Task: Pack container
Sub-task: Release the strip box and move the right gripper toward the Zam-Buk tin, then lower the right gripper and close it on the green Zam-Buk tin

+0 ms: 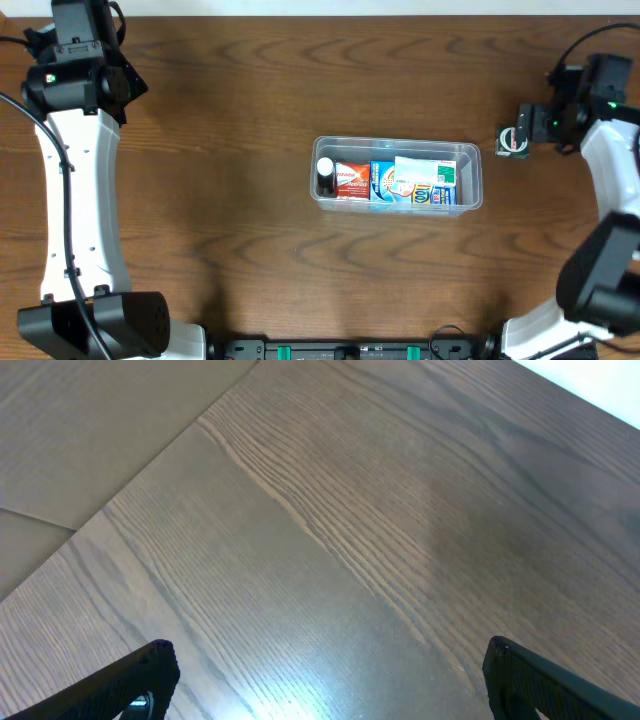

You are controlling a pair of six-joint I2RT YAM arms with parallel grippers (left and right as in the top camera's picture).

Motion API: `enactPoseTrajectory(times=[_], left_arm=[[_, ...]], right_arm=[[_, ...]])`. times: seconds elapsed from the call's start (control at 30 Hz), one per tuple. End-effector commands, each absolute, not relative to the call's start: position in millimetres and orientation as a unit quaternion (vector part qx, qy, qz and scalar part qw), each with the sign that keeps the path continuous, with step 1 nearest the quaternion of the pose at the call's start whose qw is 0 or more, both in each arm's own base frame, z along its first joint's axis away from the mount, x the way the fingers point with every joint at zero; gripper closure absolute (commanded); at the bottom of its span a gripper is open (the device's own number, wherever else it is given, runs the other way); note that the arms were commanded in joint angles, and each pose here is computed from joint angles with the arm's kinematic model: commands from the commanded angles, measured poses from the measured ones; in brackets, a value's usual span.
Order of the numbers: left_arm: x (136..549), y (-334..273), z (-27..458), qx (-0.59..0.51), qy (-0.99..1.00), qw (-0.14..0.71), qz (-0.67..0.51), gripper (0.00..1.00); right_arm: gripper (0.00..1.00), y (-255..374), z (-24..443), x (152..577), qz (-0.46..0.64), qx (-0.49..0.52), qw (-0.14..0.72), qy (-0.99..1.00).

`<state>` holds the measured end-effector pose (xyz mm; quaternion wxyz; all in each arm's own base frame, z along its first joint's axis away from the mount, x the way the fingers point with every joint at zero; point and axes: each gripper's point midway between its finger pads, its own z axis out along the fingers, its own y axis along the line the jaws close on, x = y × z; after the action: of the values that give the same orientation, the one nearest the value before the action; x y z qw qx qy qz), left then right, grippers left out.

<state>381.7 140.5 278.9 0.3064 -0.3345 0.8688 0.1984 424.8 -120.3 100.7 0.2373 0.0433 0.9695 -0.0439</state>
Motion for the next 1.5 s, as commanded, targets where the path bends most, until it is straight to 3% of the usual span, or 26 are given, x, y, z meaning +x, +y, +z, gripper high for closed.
enactPoseTrajectory(times=[0.0, 0.27, 0.37, 0.6, 0.83, 0.93, 1.17, 1.47], left_arm=[[379, 143, 289, -0.339, 0.862, 0.317, 0.203, 0.02], [379, 143, 289, -0.339, 0.862, 0.317, 0.203, 0.02], [379, 143, 289, -0.339, 0.862, 0.317, 0.203, 0.02], [379, 143, 289, -0.339, 0.862, 0.317, 0.204, 0.02], [379, 143, 289, -0.339, 0.862, 0.317, 0.203, 0.02], [379, 143, 289, -0.339, 0.862, 0.317, 0.204, 0.02], [379, 143, 289, -0.339, 0.862, 0.317, 0.204, 0.02], [379, 143, 289, -0.339, 0.862, 0.317, 0.203, 0.02]], right_arm=[[0.01, -117, 65, 433, -0.020, 0.045, 0.213, 0.976], [0.01, -110, 3, 441, 0.014, 0.039, 0.182, 0.982], [0.09, -106, -7, 440, 0.026, 0.032, 0.175, 0.984], [0.17, -106, -7, 441, 0.025, 0.032, 0.176, 0.983], [0.32, -106, -7, 441, 0.025, 0.032, 0.175, 0.984], [0.32, -106, -8, 440, 0.025, 0.032, 0.174, 0.984], [0.32, -112, 5, 444, 0.009, 0.034, 0.186, 0.982], [0.37, -120, 68, 455, -0.021, 0.033, 0.243, 0.969]])
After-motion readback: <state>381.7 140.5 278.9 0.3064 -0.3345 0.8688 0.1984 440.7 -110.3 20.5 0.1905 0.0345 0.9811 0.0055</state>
